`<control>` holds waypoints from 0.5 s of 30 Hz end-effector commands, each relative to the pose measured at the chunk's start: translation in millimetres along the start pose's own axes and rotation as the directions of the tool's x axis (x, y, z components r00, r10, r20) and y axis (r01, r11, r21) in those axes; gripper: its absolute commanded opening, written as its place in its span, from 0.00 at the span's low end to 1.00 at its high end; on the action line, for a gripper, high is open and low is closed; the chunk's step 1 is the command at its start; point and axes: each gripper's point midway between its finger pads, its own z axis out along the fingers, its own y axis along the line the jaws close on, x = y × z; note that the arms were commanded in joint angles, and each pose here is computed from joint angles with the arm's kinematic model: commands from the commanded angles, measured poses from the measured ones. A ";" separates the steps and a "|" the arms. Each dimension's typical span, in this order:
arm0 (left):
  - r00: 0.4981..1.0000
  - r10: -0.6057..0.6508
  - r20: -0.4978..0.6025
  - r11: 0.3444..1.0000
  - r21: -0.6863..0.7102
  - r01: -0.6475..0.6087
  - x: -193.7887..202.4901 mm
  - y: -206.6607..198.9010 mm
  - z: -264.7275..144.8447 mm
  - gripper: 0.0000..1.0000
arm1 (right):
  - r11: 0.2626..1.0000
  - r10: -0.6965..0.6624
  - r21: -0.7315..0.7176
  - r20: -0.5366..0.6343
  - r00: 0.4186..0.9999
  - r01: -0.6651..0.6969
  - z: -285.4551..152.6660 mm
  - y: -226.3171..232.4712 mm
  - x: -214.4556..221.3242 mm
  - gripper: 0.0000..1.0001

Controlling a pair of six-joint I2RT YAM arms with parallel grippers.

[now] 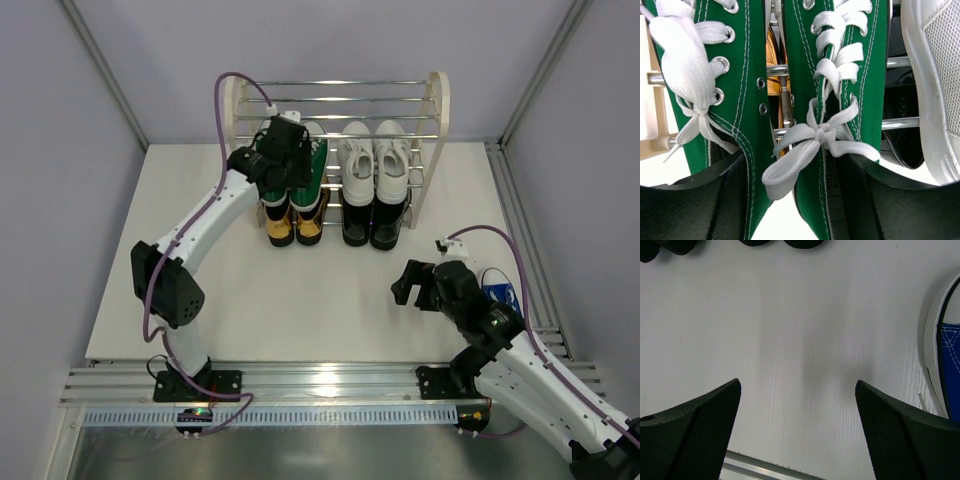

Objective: Place and organize the shoes onto the shoe shelf

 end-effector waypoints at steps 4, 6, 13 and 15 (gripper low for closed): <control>0.872 -0.169 0.459 0.984 0.135 0.120 -121.2 10.5 -105.5 0.66 | 1.000 0.006 -0.011 0.052 0.999 -0.005 -2.3 8.4 -18.4 0.96; 0.856 -0.167 0.489 0.984 0.134 0.115 -126.8 13.1 -112.5 0.67 | 1.000 0.007 -0.009 0.056 0.998 -0.007 -1.7 8.8 -20.4 0.96; 0.826 -0.173 0.536 0.980 0.174 0.093 -133.0 13.4 -131.3 0.70 | 0.999 0.018 0.027 0.076 0.997 -0.020 -2.0 6.1 -28.8 0.96; 0.832 -0.199 0.519 0.971 0.219 0.095 -128.5 8.2 -140.5 0.70 | 0.997 0.043 0.063 0.093 0.995 -0.049 -4.3 0.8 -32.9 0.99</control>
